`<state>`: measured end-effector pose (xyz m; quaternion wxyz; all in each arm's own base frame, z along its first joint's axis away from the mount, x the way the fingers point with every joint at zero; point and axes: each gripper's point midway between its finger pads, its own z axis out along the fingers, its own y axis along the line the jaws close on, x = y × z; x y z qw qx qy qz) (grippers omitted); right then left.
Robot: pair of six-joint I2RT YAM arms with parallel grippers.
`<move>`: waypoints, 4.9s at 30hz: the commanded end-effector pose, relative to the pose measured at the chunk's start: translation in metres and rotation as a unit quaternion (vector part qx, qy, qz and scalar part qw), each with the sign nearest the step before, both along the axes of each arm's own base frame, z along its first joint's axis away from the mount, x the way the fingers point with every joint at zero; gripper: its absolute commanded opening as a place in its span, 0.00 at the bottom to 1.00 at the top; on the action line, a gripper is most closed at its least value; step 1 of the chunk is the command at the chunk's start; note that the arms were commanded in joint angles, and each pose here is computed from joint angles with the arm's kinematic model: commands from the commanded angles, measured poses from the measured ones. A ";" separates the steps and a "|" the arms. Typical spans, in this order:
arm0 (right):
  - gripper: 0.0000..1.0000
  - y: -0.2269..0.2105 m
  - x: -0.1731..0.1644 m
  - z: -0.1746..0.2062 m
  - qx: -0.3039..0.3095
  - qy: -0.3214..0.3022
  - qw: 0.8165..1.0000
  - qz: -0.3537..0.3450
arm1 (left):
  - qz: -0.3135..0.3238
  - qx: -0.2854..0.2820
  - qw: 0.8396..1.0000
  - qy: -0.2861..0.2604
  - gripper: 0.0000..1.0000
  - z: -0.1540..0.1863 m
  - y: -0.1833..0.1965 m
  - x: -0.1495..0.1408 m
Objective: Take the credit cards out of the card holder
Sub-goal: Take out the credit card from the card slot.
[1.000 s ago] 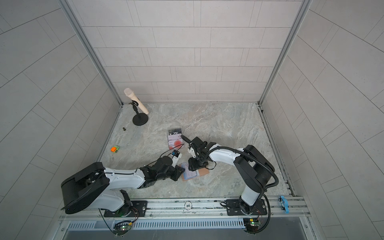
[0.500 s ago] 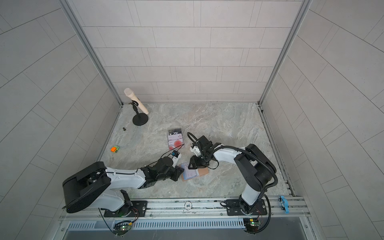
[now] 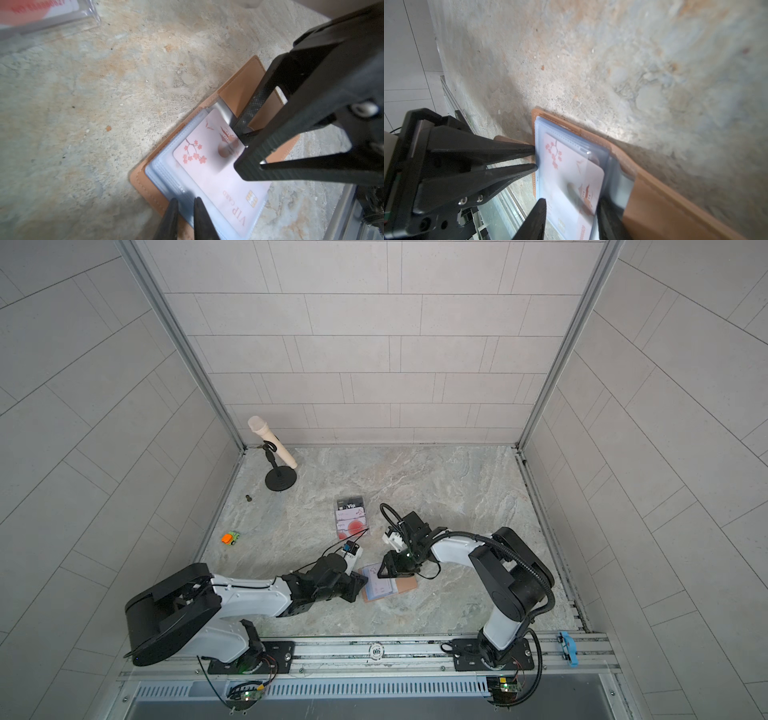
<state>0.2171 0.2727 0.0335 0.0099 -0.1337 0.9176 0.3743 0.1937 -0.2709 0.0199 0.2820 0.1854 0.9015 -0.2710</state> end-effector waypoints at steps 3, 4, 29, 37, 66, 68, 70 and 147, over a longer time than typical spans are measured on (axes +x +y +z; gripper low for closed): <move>0.43 -0.002 -0.011 0.010 0.014 0.004 1.000 0.021 | 0.011 0.045 0.999 0.017 0.20 -0.016 0.016 -0.006; 0.43 -0.002 -0.011 0.011 0.015 0.003 1.000 0.022 | 0.011 0.047 0.999 0.018 0.20 -0.017 0.016 -0.006; 0.31 0.015 -0.002 0.008 0.072 0.030 0.997 -0.006 | 0.008 0.048 0.999 0.023 0.20 -0.019 0.014 -0.006; 0.29 0.019 -0.002 -0.003 0.088 0.048 0.995 -0.015 | 0.011 0.046 0.999 0.028 0.20 -0.023 0.014 -0.008; 0.25 0.020 -0.007 -0.008 0.062 0.033 0.997 0.010 | 0.001 0.032 0.999 0.015 0.19 -0.005 0.006 -0.006; 0.24 0.020 -0.007 -0.005 0.067 0.032 0.997 0.010 | 0.000 0.034 0.999 0.018 0.20 -0.008 0.006 -0.006; 0.24 0.020 -0.007 -0.003 0.069 0.028 0.997 0.010 | 0.002 0.034 0.999 0.020 0.20 -0.011 0.006 -0.006; 0.00 -0.054 0.011 0.053 0.000 -0.047 0.997 -0.055 | 0.014 0.066 0.997 0.032 0.21 -0.027 0.018 -0.010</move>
